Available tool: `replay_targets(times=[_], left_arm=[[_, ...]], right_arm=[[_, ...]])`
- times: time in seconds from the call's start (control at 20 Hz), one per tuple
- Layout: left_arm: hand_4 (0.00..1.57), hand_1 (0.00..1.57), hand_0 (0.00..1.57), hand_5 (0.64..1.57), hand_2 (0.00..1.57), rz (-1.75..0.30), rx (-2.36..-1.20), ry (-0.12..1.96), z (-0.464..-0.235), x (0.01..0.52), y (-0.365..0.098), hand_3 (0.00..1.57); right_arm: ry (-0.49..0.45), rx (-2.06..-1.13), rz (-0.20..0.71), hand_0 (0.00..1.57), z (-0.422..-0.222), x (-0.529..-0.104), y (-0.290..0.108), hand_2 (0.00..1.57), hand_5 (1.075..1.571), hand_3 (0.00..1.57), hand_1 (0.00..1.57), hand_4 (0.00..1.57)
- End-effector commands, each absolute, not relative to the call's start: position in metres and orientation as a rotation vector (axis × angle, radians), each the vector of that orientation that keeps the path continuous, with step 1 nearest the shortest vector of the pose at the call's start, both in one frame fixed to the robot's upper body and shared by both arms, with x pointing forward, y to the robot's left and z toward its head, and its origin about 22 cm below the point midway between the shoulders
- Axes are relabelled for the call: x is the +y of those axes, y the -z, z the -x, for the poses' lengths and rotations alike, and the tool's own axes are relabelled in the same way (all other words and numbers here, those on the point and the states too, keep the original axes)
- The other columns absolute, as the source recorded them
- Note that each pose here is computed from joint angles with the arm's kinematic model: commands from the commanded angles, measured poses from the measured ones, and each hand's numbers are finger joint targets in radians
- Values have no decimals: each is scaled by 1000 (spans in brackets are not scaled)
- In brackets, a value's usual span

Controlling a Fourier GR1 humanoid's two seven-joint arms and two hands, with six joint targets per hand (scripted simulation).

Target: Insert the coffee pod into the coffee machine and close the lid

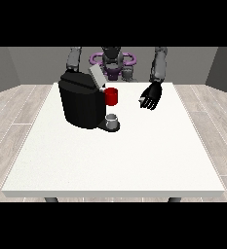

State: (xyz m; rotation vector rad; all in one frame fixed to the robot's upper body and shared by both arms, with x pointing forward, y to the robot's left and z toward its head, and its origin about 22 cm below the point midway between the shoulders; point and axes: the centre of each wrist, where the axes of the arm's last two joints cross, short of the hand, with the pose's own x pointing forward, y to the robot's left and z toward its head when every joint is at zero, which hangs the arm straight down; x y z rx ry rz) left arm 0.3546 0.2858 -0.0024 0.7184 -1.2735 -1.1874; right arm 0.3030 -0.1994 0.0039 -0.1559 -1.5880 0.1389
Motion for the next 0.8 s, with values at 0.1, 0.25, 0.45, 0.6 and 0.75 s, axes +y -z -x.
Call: replay_targets(times=[0.1, 0.25, 0.45, 0.6, 0.75], left_arm=[[392, 789, 789, 1571, 960, -746, -1191, 1289, -368, 290, -3, 845], [399, 792, 792, 1571, 979, -669, -1149, 1326, -357, 279, 20, 866], [394, 1124, 1124, 1571, 1198, -678, -1207, 1335, -368, 264, 8, 1089], [496, 1277, 1277, 1571, 1311, -603, -1226, 1301, -364, 263, 15, 1244], [489, 1433, 1433, 1571, 1423, -534, -1344, 1215, -374, 275, -3, 1352]], right_arm=[[-117, -1596, 166, 0, -302, -192, 10, 0, 1571, 0, 0, 0], [-88, -1522, 159, 0, -304, -214, 14, 0, 1571, 0, 0, 0], [-75, -1503, 176, 0, -301, -211, 32, 0, 1571, 0, 0, 0], [-115, -1434, 280, 0, -287, -218, 44, 0, 1571, 0, 0, 0], [-131, -1438, 272, 0, -293, -221, 32, 0, 1571, 0, 0, 0]])
